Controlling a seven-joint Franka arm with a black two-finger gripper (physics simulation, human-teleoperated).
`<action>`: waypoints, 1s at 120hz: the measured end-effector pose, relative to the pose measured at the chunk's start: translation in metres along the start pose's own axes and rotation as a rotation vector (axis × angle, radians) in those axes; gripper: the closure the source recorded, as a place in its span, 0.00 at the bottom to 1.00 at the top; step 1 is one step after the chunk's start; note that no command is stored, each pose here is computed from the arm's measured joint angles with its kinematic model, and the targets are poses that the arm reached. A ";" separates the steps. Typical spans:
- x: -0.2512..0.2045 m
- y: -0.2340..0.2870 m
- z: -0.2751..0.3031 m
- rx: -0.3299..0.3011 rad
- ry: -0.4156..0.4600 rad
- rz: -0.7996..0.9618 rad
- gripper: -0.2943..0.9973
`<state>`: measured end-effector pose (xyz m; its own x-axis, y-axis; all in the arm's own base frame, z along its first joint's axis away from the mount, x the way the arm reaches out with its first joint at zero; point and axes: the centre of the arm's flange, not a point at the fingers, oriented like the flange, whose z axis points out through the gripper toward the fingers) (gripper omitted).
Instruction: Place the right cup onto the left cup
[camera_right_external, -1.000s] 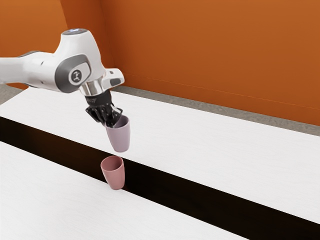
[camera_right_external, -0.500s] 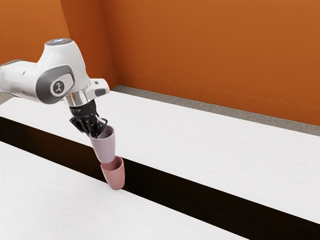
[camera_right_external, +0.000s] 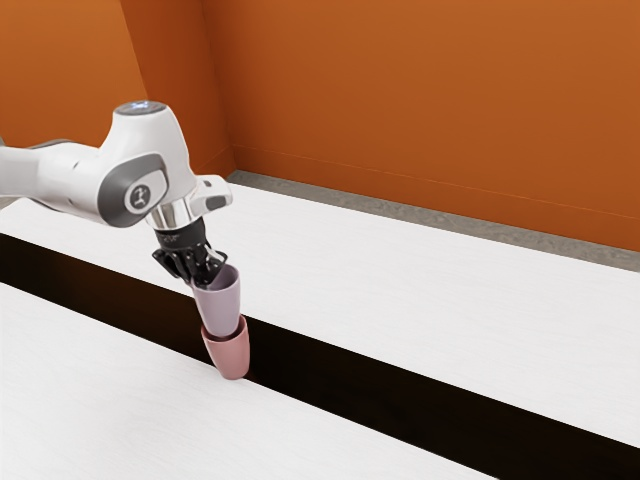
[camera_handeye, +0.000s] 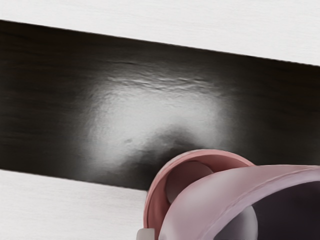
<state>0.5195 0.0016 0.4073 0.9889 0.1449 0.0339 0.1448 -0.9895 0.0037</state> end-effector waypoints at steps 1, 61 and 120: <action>0.000 0.000 0.001 0.000 0.000 -0.001 0.84; 0.006 0.002 0.016 0.003 -0.011 -0.013 0.44; 0.052 -0.001 -0.184 -0.003 0.102 0.008 0.25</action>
<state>0.5643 0.0100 0.5925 0.9814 0.1361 0.1353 0.1367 -0.9906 0.0056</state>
